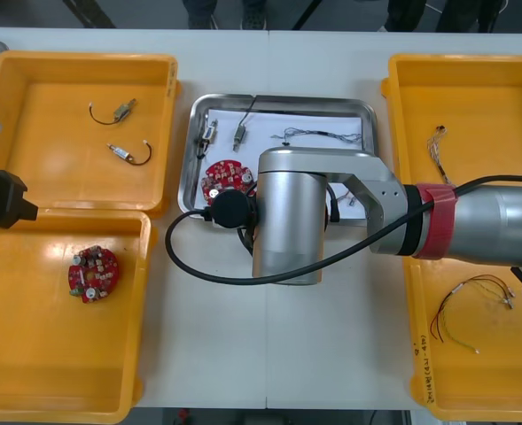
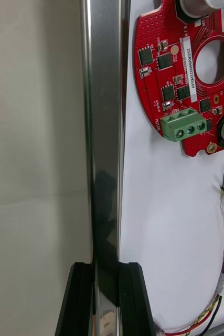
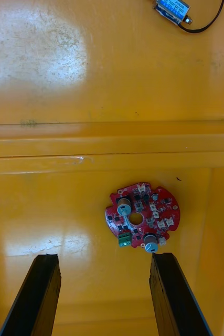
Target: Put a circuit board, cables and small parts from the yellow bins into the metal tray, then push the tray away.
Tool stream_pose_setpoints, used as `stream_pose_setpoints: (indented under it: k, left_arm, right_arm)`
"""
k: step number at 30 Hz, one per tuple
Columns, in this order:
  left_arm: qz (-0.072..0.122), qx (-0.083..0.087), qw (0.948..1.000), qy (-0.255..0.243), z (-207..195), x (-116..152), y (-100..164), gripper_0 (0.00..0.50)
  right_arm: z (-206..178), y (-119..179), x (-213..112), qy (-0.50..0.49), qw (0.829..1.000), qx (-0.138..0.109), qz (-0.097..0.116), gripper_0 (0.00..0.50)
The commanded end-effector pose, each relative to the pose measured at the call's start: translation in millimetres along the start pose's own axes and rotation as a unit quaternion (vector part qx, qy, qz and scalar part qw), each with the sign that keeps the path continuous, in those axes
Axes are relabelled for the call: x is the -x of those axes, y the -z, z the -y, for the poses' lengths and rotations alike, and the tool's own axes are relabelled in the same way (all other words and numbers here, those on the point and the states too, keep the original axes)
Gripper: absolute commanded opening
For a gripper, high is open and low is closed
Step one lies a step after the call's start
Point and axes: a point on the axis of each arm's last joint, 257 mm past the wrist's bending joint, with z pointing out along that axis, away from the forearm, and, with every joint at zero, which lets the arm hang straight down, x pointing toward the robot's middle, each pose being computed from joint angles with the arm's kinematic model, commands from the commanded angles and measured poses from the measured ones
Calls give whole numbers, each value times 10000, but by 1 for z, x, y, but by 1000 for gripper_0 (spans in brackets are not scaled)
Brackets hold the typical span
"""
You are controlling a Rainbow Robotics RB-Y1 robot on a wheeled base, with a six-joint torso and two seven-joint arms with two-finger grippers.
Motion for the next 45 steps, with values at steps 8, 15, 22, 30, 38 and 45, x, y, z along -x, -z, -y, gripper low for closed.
stream_pose_setpoints:
  k: [8,15,22,30,38,45]
  left_arm:
    - [136,297,9982,-512,-19,4,15,500]
    - [136,297,9982,-512,-19,4,15,500]
    - [136,297,9982,-512,-19,4,15,500]
    - [136,297,9982,-512,-19,4,15,500]
    - [136,297,9982,-512,-19,4,15,500]
    - [136,297,9982,-512,-19,4,15,500]
  right_arm:
    - [35,10,26,105,9986,-453,255,0]
    - [53,8,31,167,9967,-717,353,0]
    - [72,7,37,272,9935,-998,469,0]
    - [94,-2,42,312,9907,-1165,636,0]
    - [115,-10,45,401,9870,-1361,752,0]
    - [134,-18,38,467,9850,-1504,705,0]
